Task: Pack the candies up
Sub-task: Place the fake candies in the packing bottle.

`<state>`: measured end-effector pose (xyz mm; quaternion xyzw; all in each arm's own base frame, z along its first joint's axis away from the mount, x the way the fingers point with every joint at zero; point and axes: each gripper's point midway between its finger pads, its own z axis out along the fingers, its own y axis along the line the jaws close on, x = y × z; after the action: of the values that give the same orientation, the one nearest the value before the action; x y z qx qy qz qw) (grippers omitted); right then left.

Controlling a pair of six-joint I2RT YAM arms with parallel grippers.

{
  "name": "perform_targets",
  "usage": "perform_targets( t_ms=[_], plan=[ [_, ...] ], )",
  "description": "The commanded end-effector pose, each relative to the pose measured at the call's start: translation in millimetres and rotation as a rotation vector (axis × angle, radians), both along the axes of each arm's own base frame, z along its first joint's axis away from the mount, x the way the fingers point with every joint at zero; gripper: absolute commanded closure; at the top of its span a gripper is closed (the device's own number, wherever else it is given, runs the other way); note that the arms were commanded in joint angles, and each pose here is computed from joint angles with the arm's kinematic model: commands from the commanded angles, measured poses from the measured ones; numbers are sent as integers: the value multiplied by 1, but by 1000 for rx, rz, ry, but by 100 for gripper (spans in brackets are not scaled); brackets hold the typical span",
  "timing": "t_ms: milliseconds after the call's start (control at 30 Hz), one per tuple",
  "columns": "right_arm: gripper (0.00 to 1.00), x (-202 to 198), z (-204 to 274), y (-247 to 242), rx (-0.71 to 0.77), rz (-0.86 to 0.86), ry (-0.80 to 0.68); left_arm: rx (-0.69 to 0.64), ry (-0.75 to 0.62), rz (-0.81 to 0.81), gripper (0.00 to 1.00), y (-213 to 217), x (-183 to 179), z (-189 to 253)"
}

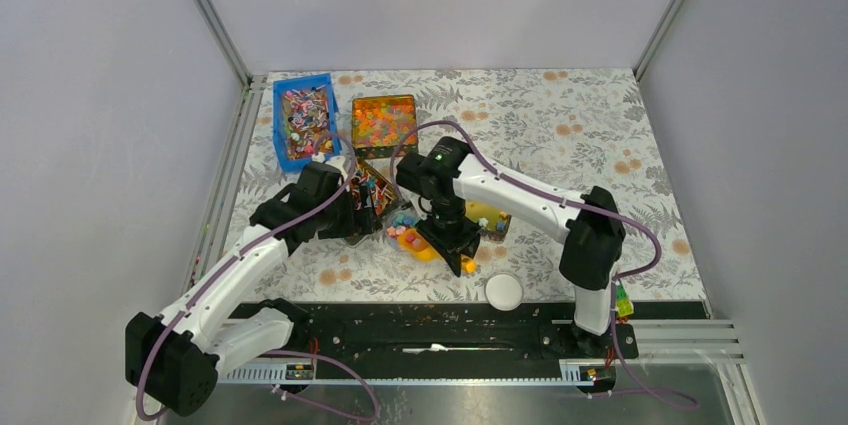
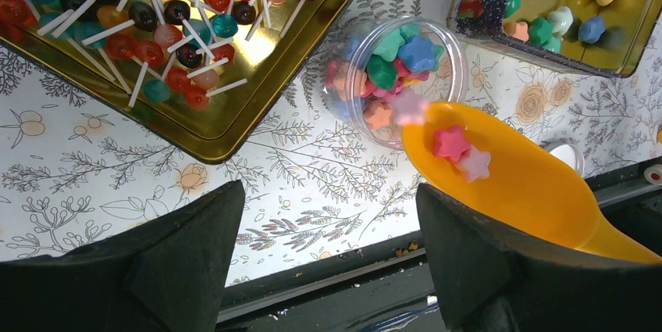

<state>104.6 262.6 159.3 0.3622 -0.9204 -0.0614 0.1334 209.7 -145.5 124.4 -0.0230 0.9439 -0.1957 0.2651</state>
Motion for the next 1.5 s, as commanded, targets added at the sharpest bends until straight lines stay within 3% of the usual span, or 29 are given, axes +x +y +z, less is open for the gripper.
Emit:
perform_targets(
  t_ms=[0,933,1233,1467],
  plan=[
    [100,-6,11,-1,-26,5,25,1,-50,-2,17,-1,12,12],
    [100,-9,21,-2,-100,0,87,14,-41,-1,17,-1,14,8],
    [100,-4,24,-7,-75,6,21,8,-36,-7,16,-3,15,8],
    [100,7,31,-4,28,-72,-51,-19,-31,-16,16,-11,20,8]
  ],
)
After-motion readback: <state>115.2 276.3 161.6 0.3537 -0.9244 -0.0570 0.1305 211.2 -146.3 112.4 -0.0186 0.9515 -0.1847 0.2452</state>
